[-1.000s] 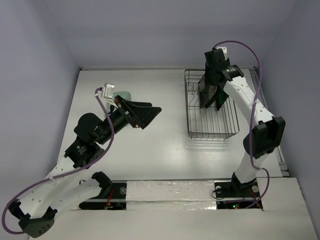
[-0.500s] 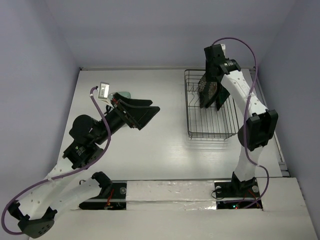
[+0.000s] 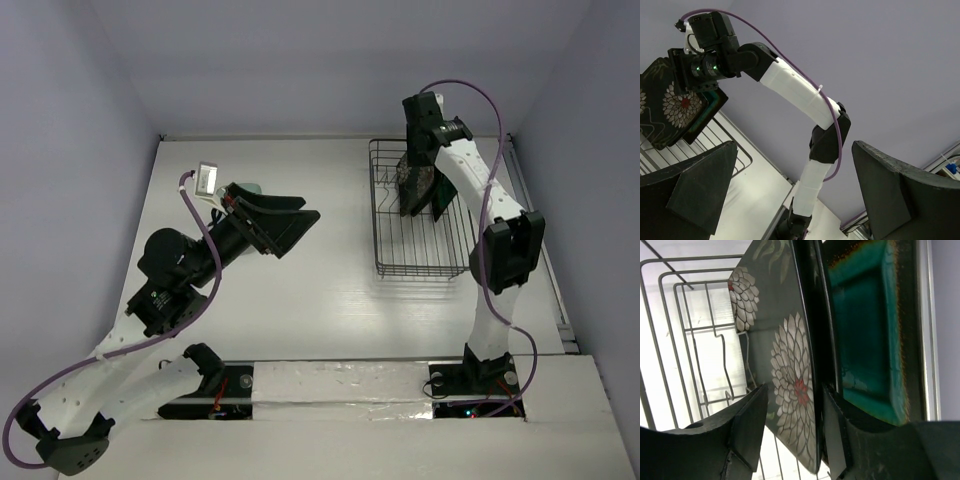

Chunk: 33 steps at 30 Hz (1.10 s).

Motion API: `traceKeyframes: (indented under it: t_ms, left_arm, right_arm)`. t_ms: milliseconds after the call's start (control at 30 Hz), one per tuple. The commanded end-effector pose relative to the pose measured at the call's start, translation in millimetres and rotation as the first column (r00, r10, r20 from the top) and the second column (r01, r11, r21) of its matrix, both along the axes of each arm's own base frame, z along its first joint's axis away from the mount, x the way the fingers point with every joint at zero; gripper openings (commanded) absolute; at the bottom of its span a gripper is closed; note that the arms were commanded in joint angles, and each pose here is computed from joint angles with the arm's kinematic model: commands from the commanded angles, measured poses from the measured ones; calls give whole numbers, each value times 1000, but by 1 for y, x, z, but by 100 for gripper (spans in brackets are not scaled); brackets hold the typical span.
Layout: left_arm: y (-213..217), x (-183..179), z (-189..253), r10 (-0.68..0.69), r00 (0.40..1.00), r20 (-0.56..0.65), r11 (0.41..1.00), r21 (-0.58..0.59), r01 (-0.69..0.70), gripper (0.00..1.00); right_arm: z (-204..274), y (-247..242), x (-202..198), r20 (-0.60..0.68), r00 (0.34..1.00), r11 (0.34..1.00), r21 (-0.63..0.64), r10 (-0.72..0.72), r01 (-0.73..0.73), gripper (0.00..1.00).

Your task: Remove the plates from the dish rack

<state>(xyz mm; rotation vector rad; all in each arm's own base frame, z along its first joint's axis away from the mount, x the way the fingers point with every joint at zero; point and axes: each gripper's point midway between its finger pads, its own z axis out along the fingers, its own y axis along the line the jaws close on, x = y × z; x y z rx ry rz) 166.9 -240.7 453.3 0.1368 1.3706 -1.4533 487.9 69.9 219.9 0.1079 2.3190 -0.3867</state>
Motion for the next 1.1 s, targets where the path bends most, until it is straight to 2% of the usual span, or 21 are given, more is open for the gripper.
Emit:
traceKeyframes:
  t_ms: [0,200,333,367,500,567,600,667,767,900,1067]
  left_arm:
    - [6,-9,25,-9,997,73,998,-64,14,99]
    - [8,-12,36,-12,996,83,997,-77,18,99]
    - [12,-11,28,11,998,67,999,-54,-8,99]
    - [16,-12,27,26,997,77,999,-43,-22,99]
    - [33,-7,14,121,991,61,993,8,-122,99]
    - [43,1,-1,189,982,25,981,38,-189,99]
    - [51,-2,0,213,976,35,976,34,-214,99]
    - [64,3,-10,281,960,11,958,50,-281,99]
    - [83,1,-19,349,937,8,934,78,-348,99]
    - [93,5,-40,402,916,-8,905,155,-396,99]
    - [110,17,-81,507,861,-35,834,272,-480,99]
  right_arm:
    - [4,-2,12,17,1000,1000,2,8,-9,52]
    - [-10,-1,19,6,1000,1000,13,19,-19,52]
    - [-13,-5,25,8,1000,1000,9,17,-18,45]
    - [-14,-5,26,8,1000,1000,6,20,-21,42]
    - [-17,-9,29,6,1000,1000,-4,21,-21,20]
    - [-20,-11,28,-3,1000,1000,-15,17,-17,13]
    - [-19,-12,28,1,1000,1000,-19,13,-13,6]
    - [-15,-15,26,9,1000,1000,-29,10,-10,0]
    - [8,-18,23,65,998,1000,-28,6,-4,0]
    - [62,-18,16,200,980,1000,10,17,-19,0]
    - [114,-25,4,327,945,1000,17,11,-17,0]
